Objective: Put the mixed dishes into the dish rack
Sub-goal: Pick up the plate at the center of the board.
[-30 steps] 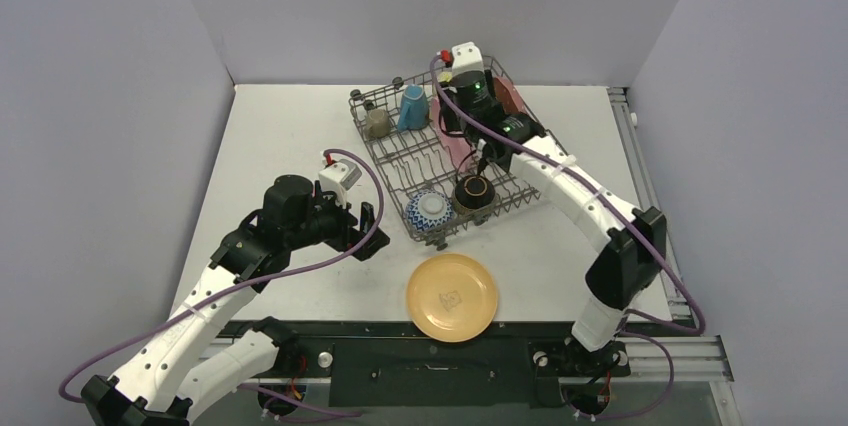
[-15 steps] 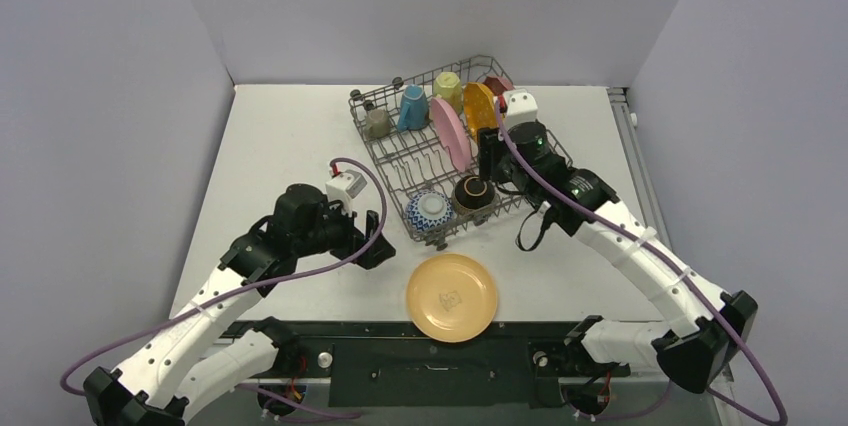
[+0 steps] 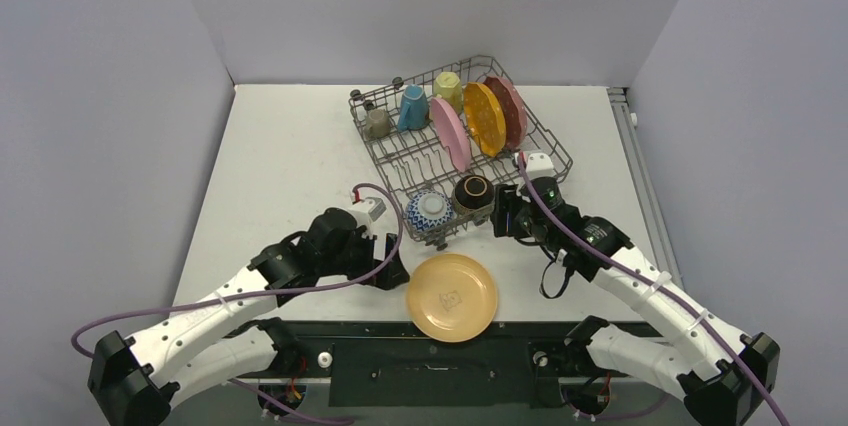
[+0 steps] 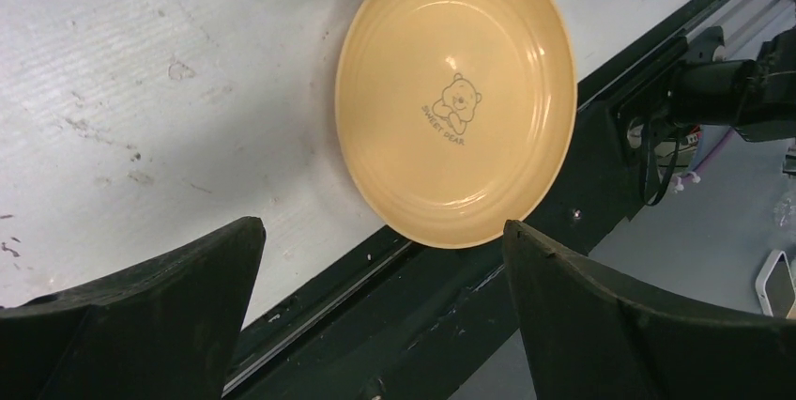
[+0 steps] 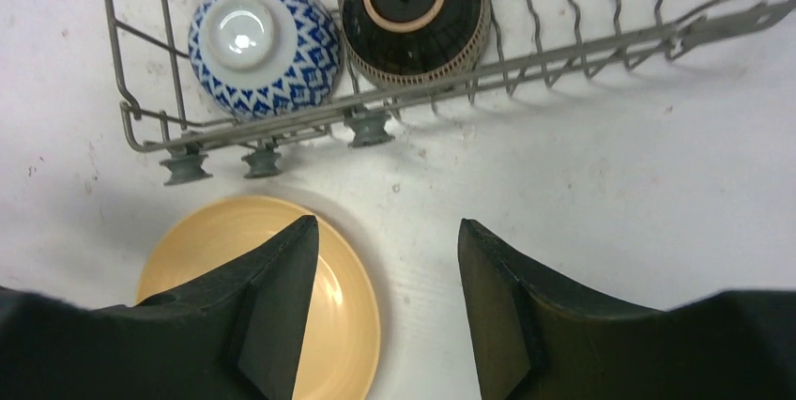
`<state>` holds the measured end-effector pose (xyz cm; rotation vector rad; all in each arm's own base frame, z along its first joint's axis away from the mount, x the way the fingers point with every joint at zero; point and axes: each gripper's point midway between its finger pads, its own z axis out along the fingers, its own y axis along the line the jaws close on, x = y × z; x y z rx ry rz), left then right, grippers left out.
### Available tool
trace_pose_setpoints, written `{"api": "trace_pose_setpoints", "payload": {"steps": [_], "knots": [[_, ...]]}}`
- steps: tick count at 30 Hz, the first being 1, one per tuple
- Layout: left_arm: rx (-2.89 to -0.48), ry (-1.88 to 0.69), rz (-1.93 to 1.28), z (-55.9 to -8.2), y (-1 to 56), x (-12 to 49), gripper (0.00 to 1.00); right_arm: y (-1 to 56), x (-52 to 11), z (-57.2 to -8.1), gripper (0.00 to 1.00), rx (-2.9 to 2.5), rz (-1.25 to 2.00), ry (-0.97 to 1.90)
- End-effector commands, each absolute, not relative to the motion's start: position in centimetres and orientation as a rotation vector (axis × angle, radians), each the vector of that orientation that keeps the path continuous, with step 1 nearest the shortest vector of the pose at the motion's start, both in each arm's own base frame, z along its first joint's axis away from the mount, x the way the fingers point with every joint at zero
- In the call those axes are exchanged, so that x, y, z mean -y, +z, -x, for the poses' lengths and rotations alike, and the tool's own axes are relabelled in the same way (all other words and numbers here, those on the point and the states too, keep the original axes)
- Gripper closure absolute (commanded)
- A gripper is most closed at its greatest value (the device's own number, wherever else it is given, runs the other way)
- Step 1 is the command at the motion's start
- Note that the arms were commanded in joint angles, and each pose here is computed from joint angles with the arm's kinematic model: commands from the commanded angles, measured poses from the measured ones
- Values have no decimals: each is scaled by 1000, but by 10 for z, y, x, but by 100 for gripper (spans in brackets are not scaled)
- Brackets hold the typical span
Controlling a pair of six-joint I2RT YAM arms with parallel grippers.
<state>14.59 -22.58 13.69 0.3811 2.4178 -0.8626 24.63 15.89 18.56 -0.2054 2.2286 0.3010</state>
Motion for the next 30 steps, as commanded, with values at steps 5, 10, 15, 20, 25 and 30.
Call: {"api": "trace_pose_setpoints", "payload": {"steps": [5,10,15,20,25,30], "knots": [[-2463,-950,-216,-151,111,247,3,154,-158,-218,48,-2301,135,404],[-2529,-975,-210,-144,90,256,8,140,-154,-207,48,-2331,100,424],[-2577,-974,-173,-143,71,261,19,136,-150,-205,48,-2334,71,415],[-2612,-985,-150,-142,58,267,30,131,-150,-204,49,-2349,67,413],[-2643,-980,-138,-139,46,268,39,123,-150,-204,49,-2364,59,408],[-2655,-999,-144,-138,40,272,50,118,-151,-203,50,-2373,45,411]]}}
